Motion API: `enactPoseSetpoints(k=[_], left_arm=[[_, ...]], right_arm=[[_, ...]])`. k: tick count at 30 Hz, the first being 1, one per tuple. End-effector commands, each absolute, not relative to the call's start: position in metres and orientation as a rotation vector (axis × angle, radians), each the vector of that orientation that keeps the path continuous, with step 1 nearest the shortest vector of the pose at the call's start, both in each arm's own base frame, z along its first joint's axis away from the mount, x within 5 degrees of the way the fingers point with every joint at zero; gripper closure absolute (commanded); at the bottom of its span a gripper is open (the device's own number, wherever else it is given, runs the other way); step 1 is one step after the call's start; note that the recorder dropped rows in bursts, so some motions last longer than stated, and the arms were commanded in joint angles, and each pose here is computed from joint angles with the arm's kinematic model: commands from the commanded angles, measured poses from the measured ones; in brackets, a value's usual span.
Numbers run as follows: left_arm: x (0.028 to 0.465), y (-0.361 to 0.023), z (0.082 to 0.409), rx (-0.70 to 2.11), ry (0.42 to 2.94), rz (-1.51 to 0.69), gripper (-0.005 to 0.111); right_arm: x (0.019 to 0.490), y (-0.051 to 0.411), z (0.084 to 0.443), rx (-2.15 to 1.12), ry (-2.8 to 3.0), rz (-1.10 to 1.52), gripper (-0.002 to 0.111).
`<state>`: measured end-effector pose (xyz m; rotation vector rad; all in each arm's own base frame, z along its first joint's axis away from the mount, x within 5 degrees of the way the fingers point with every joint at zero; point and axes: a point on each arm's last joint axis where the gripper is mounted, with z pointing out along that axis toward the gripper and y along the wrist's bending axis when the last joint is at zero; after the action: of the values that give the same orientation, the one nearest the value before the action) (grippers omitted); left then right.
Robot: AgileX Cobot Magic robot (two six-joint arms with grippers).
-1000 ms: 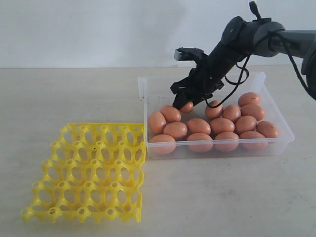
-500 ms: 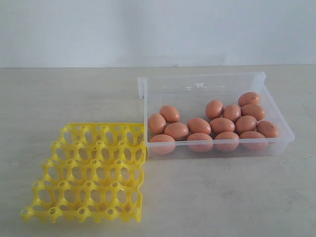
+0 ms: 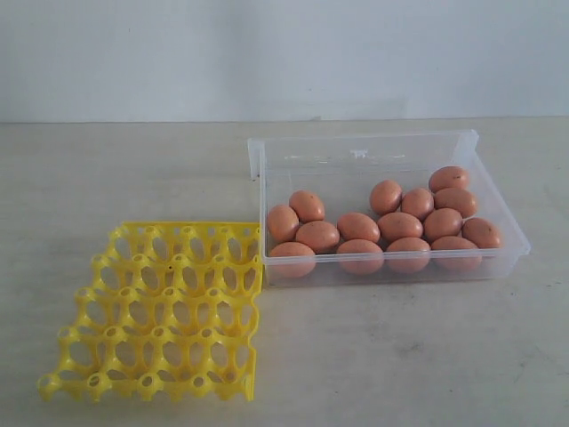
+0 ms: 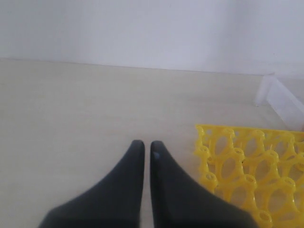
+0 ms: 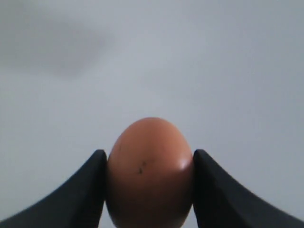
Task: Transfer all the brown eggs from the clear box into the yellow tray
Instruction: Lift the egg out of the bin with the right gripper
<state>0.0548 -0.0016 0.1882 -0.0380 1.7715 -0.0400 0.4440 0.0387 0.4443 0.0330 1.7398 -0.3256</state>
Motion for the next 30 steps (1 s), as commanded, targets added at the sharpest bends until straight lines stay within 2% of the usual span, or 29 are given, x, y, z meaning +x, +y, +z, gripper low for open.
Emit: enactPoseSetpoints(k=[1, 7, 12, 14, 17, 21, 25, 28, 30], left_arm=[[0.055, -0.002, 0.188, -0.029, 1.767, -0.039, 0.103], [0.055, -0.002, 0.188, -0.029, 1.767, -0.039, 0.103], [0.055, -0.002, 0.188, -0.029, 1.767, -0.039, 0.103], [0.055, -0.002, 0.188, -0.029, 1.767, -0.039, 0.103], [0.055, -0.002, 0.188, -0.029, 1.767, -0.039, 0.103], [0.055, -0.002, 0.188, -0.029, 1.767, -0.039, 0.103], [0.055, -0.002, 0.188, -0.029, 1.767, -0.039, 0.103], [0.055, -0.002, 0.188, -0.029, 1.767, -0.039, 0.103], [0.055, -0.002, 0.188, -0.029, 1.767, -0.039, 0.103]], right_arm=[[0.405, 0.0, 0.512, 0.129, 1.457, -0.148, 0.109], [0.319, 0.0, 0.606, 0.0, 0.915, 0.17, 0.109], [0.277, 0.024, 0.631, -0.195, 0.67, 0.517, 0.109], [0.267, 0.041, 0.628, -0.378, 0.61, 0.75, 0.109], [0.259, 0.07, 0.61, -0.69, 0.612, 0.946, 0.109], [0.26, 0.109, 0.587, -0.932, 0.789, 0.92, 0.109], [0.244, 0.169, 0.565, -1.183, 0.866, 0.875, 0.109], [0.233, 0.217, 0.545, -1.235, 0.905, 0.909, 0.109], [0.233, 0.247, 0.517, -1.236, 0.974, 0.969, 0.109]])
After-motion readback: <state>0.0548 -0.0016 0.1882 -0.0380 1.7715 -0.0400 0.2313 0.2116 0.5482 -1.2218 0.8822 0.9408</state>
